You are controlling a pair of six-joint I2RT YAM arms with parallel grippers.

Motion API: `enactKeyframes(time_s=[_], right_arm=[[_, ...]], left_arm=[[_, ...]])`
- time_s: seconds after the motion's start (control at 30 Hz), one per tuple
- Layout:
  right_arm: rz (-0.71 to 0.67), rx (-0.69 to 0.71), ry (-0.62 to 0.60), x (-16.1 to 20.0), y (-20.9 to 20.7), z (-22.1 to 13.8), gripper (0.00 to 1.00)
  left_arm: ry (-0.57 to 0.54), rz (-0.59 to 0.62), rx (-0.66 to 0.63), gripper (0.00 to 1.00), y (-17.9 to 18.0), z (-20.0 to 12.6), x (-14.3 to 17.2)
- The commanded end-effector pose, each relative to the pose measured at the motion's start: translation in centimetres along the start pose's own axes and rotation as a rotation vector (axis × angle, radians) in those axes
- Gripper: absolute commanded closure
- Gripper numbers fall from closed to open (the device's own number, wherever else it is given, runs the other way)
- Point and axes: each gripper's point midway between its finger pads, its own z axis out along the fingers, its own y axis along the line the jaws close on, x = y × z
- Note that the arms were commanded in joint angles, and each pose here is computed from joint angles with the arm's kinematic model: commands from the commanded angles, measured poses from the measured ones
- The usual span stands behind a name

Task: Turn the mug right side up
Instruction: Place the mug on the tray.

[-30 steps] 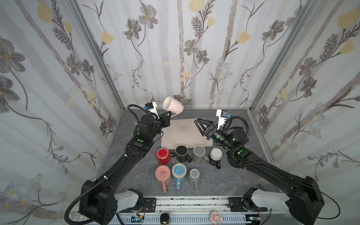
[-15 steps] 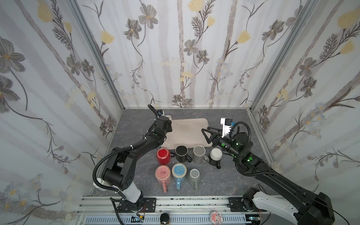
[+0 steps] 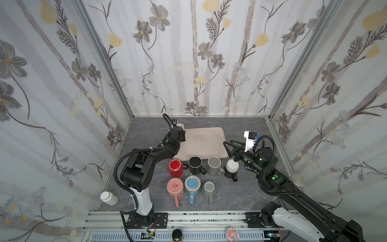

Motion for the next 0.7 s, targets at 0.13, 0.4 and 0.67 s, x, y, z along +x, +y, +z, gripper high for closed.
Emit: enactKeyframes(time_s=[0.13, 0.4, 0.67], right_arm=[[-0.021, 0.0, -0.03, -0.8, 0.1, -0.4, 0.26], [0.058, 0.077, -0.062, -0.8, -1.7, -0.7, 0.0], [0.121, 0.039, -0.045, 0.1, -2.4, -0.6, 0.0]], left_arm=[[-0.095, 0.032, -0.06, 1.0, 0.6, 1.6, -1.8], [-0.065, 0.031, -0.061, 0.79, 1.0, 1.4, -0.5], [-0.053, 0.015, -0.062, 0.6, 1.5, 0.5, 0.3]])
